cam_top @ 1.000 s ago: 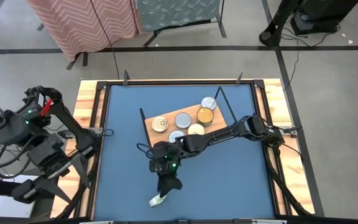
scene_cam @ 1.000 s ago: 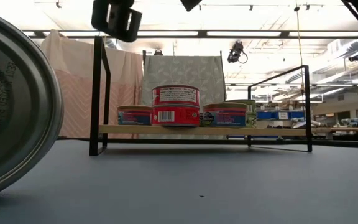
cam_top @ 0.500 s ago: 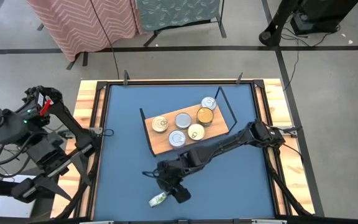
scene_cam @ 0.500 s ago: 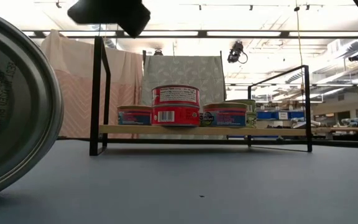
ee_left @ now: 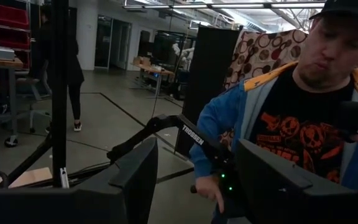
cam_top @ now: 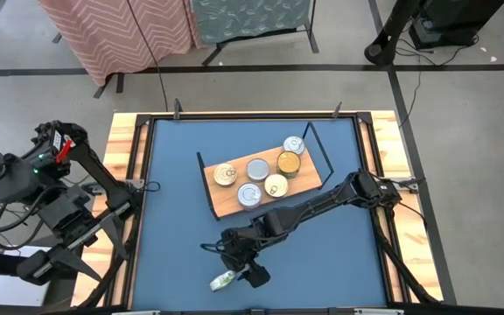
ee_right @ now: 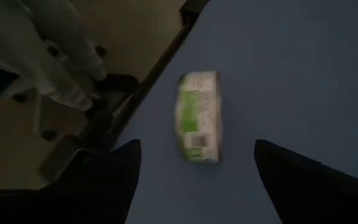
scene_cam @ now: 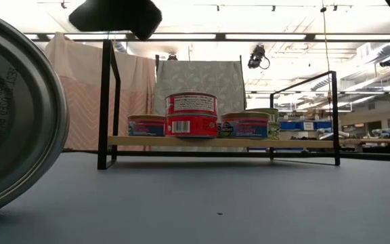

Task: Stack canned seafood by type on shelf
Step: Stack the green tuna can on top of the green tuna can on the shelf

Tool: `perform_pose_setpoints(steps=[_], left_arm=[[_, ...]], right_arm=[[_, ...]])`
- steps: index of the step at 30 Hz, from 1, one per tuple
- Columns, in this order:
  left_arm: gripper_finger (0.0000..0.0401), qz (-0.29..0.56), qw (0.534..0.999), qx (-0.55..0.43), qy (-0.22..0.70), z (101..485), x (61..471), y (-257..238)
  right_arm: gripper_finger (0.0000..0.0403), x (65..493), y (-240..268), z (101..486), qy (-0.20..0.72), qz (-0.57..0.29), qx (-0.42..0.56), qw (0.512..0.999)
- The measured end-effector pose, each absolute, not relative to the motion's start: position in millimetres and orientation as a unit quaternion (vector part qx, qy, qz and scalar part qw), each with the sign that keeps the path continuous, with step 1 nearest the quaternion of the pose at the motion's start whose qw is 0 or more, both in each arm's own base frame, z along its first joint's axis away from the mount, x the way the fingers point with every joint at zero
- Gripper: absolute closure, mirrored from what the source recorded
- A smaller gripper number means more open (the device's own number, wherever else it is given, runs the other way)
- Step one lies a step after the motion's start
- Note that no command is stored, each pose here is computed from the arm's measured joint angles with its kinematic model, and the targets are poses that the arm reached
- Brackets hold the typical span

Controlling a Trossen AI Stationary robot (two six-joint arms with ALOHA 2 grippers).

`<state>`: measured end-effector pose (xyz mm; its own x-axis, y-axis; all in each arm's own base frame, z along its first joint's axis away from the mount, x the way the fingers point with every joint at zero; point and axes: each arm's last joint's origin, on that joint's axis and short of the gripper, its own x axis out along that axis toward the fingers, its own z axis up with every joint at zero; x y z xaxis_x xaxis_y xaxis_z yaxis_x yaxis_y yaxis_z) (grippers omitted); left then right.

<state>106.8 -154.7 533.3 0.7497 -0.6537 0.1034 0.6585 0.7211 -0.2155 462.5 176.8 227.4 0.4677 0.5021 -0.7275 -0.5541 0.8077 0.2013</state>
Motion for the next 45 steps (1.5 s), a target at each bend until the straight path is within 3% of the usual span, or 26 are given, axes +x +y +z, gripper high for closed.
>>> perform_pose_setpoints(steps=[8,20,25,30,37,45], left_arm=[[0.0183,-0.352,0.928,-0.122,-0.009,533,107,-155],[0.0183,-0.352,0.928,-0.122,-0.006,533,107,-155],[0.0183,-0.352,0.927,-0.130,-0.002,532,107,-155],[0.0183,-0.356,0.926,-0.129,-0.002,532,107,-155],[0.0183,-0.357,0.925,-0.130,-0.002,532,107,-155],[0.0183,-0.358,0.925,-0.129,-0.002,532,107,-155]], right_arm=[[0.0080,471,190,202,0.400,0.301,-0.064,0.863],[0.0085,488,200,165,0.385,0.281,-0.016,0.879],[0.0095,489,200,166,0.387,0.253,0.007,0.886],[0.0139,488,200,168,0.389,0.250,0.008,0.887],[0.0253,488,200,169,0.392,0.254,0.022,0.884],[0.0253,488,201,173,0.408,0.248,0.073,0.875]])
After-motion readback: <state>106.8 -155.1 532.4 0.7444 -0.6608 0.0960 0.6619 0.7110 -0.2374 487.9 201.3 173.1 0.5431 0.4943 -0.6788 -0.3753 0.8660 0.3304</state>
